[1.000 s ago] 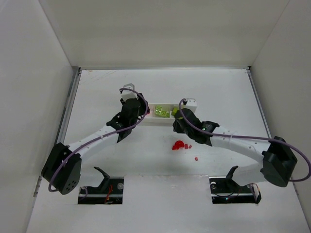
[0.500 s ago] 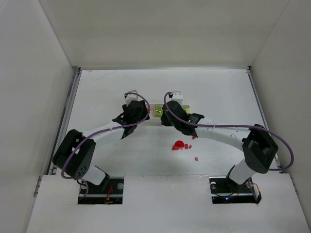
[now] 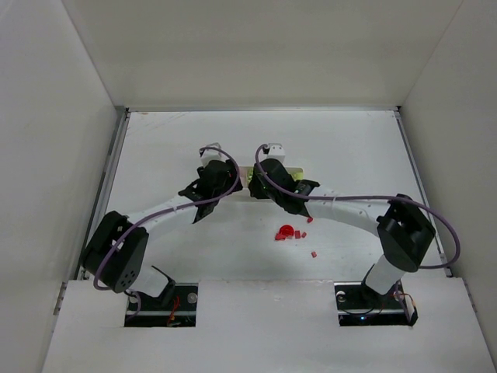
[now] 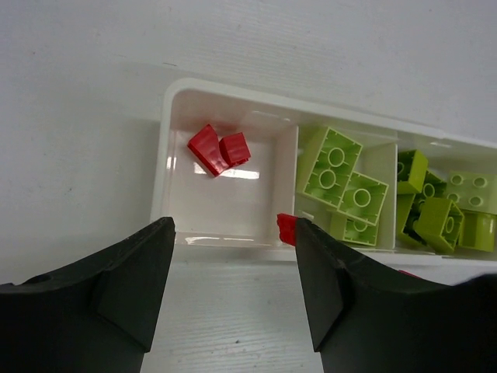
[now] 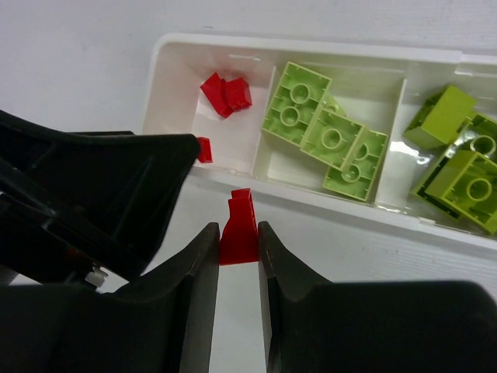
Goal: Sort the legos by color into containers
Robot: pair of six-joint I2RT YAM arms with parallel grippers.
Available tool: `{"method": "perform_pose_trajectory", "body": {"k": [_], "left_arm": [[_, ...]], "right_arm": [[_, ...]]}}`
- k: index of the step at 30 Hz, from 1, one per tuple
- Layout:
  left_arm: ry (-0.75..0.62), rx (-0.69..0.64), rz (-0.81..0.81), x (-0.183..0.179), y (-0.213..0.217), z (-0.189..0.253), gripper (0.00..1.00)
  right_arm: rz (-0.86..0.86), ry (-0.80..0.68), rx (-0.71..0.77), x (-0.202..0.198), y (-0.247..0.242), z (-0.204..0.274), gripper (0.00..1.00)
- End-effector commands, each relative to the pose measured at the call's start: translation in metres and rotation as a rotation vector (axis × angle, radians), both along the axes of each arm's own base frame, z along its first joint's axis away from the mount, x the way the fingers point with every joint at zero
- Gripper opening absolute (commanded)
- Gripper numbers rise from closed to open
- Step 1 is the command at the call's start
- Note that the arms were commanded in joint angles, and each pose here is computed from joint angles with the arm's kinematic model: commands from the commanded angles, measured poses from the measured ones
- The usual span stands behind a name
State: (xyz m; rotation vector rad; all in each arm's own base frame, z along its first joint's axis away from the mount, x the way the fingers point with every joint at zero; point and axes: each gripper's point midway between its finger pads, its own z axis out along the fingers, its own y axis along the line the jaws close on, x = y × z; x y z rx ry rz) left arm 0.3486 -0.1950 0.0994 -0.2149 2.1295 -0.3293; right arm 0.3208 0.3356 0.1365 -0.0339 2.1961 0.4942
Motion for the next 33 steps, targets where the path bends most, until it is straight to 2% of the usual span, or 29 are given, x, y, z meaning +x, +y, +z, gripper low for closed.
{"method": "perform_pose_trajectory", "body": {"k": [1, 9, 21, 33], "left_arm": [[-0.021, -0.162, 0.000, 0.003, -0.004, 0.024, 0.60], [-0.008, -0.254, 0.055, -0.004, 0.019, 0.024, 0.60], [0.025, -0.315, 0.037, -0.002, 0.016, 0.018, 0.59], [0.030, -0.338, 0.053, -0.002, 0.024, 0.022, 0.59]], "right_arm": [[0.035, -0.071, 0.110, 0.012, 0.029, 0.028, 0.26], [0.072, -0.054, 0.174, 0.016, 0.053, 0.024, 0.26], [0.068, -0.051, 0.218, 0.029, 0.073, 0.021, 0.27], [-0.003, -0.020, 0.227, 0.061, 0.068, -0.003, 0.31]]}}
